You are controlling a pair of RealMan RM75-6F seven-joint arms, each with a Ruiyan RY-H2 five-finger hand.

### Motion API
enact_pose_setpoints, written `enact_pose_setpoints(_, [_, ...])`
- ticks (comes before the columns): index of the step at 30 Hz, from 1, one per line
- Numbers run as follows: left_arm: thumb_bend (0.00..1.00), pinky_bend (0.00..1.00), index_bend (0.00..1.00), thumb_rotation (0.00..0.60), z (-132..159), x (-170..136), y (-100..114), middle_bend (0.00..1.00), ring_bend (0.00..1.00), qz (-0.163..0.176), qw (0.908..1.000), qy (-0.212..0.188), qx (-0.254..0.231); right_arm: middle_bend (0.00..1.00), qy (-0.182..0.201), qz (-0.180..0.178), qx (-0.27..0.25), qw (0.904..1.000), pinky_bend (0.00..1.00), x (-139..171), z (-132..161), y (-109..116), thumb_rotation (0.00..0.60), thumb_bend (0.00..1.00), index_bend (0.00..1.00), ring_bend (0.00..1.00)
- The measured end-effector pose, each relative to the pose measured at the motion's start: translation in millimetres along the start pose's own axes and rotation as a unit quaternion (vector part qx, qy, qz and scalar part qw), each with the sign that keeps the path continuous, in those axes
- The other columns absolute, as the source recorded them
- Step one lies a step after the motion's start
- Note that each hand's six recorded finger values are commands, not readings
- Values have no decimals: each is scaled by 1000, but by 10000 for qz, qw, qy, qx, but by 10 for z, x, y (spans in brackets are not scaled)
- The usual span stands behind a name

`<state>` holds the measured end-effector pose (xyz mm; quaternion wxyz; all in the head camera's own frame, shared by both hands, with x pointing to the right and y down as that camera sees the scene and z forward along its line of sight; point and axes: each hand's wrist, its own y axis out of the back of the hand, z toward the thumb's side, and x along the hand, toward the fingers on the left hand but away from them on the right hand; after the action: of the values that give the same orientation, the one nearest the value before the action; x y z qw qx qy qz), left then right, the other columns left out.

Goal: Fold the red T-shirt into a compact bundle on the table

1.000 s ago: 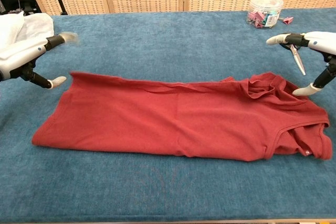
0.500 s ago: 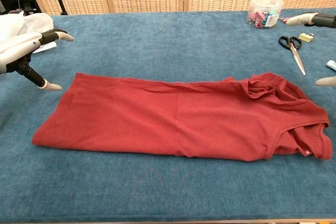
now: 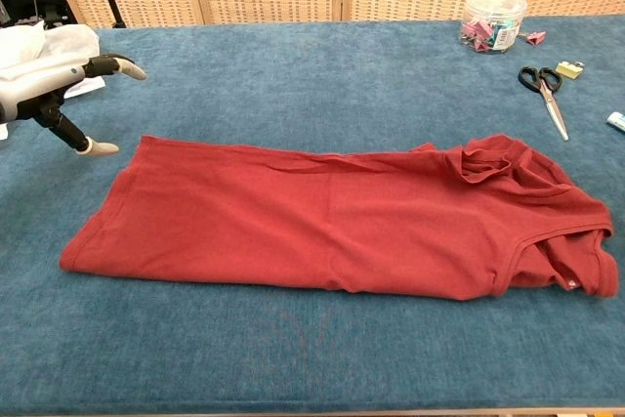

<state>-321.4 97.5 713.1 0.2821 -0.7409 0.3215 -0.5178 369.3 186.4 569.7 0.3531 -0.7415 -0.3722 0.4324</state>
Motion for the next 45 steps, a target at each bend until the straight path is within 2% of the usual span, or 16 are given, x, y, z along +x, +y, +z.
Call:
enact_pose_setpoints(6, [302,0,286,600,71,59,37,0,0,-264,9994,222,29,0,42,-158,7,9999,0,214,7,82,600,187,0,0])
enact_pose_setpoints(14, [309,0,330,600,136,134,52,0,0,-499,9970,528,260,0,90,-254,2,9996,0,291,-19,116,600,187,0,0])
enact_pose_setpoints(23, [356,0,371,600,196,183,-104,0,0,-706,9946,717,233,0,81,-288,-55,9995,0,289,-53,142,600,189,0,0])
enact_pose_setpoints(45, [374,0,449,600,178,198,-274,0,0,-805,9935,777,222,0,106,-322,-74,9994,0,301,-50,157,600,187,0,0])
